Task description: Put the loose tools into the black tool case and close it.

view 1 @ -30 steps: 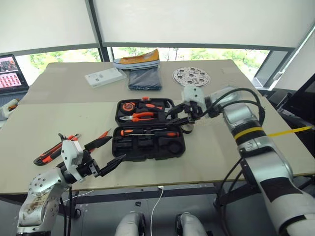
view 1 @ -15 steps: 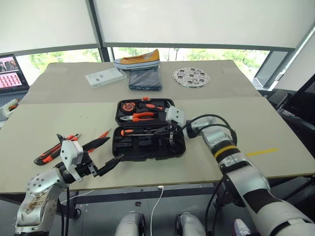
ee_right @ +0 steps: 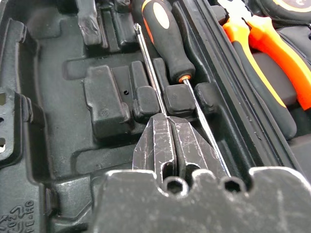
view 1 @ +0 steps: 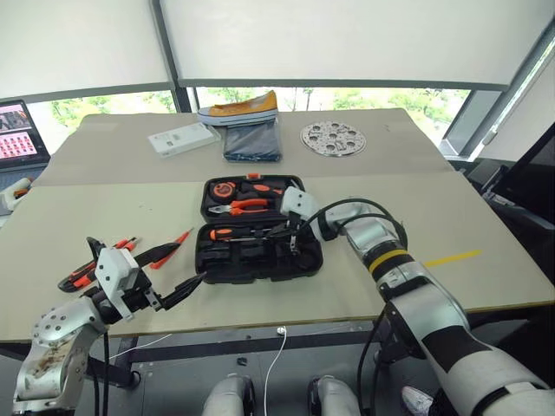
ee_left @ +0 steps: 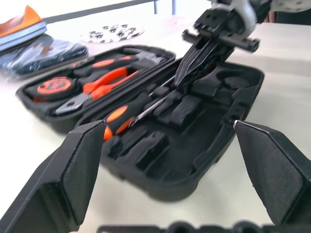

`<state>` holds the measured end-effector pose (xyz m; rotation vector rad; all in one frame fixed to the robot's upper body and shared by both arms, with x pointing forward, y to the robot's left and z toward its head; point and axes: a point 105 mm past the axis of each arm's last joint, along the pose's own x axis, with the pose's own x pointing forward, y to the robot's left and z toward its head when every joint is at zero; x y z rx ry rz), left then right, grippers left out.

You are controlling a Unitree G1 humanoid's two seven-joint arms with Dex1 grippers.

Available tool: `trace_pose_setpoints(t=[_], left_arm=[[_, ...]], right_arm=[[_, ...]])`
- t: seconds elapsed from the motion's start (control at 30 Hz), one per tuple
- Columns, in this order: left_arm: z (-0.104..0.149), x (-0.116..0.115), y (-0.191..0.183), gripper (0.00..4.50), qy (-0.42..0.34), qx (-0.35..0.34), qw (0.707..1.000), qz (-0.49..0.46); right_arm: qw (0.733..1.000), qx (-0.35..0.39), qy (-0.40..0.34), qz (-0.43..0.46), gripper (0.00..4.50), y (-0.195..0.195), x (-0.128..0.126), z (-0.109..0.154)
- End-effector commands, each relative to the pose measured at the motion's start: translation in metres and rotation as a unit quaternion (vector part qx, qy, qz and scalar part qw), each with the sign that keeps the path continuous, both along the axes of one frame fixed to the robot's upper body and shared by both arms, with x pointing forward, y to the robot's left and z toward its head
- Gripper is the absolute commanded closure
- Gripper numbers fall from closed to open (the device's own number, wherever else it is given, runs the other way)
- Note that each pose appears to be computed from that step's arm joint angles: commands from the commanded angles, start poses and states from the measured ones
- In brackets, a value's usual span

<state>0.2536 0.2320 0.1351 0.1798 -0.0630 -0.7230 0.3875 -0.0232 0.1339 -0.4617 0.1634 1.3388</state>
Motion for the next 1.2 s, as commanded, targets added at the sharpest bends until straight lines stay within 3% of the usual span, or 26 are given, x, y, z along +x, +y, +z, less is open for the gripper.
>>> trace_pose_setpoints(t=[0.03, 0.13, 0.27, 0.3, 0.33, 0.37, 0.4, 0.5, 0.63, 0.87, 1.07, 1.2], left_arm=[[0.007, -0.012, 0.031, 0.0, -0.005, -0.027, 0.997, 0.066], [-0.007, -0.027, 0.072, 0.0, 0.045, -0.026, 0.986, 0.155], [-0.016, -0.059, 0.115, 0.0, 0.079, -0.006, 0.971, 0.227], [-0.019, -0.067, 0.126, 0.0, 0.091, -0.002, 0.965, 0.248], [-0.022, -0.076, 0.136, 0.0, 0.104, -0.001, 0.958, 0.268], [-0.024, -0.082, 0.143, 0.0, 0.114, 0.001, 0.952, 0.283], [-0.026, -0.086, 0.147, 0.0, 0.122, 0.003, 0.948, 0.293], [-0.025, -0.089, 0.148, 0.0, 0.129, 0.007, 0.947, 0.293], [-0.014, -0.072, 0.125, 0.0, 0.133, -0.007, 0.962, 0.238], [0.006, 0.005, 0.074, 0.0, 0.15, 0.022, 0.97, 0.19], [-0.001, 0.059, 0.055, 0.0, 0.165, 0.058, 0.965, 0.194], [-0.013, 0.08, 0.051, 0.0, 0.19, 0.075, 0.96, 0.192]], right_arm=[[0.992, 0.091, -0.064, 0.064, 3.62, -0.013, -0.022, 0.055], [0.98, 0.143, -0.11, 0.079, 2.74, -0.037, -0.046, 0.071], [0.97, 0.206, -0.114, 0.055, 1.35, -0.072, -0.079, 0.077], [0.967, 0.223, -0.121, 0.035, 0.81, -0.083, -0.086, 0.075], [0.97, 0.204, -0.127, 0.021, 0.64, -0.096, -0.096, 0.061], [0.973, 0.184, -0.139, 0.012, 0.16, -0.106, -0.104, 0.05], [0.972, 0.181, -0.148, 0.002, 0.04, -0.114, -0.11, 0.045], [0.972, 0.191, -0.135, -0.022, 0.04, -0.128, -0.118, 0.042], [0.972, 0.184, -0.137, -0.05, 0.04, -0.145, -0.119, 0.038], [0.972, 0.179, -0.149, -0.042, 0.04, -0.137, -0.112, 0.047], [0.969, 0.182, -0.163, -0.023, 0.04, -0.125, -0.106, 0.059], [0.968, 0.186, -0.166, -0.011, 0.04, -0.117, -0.106, 0.063]])
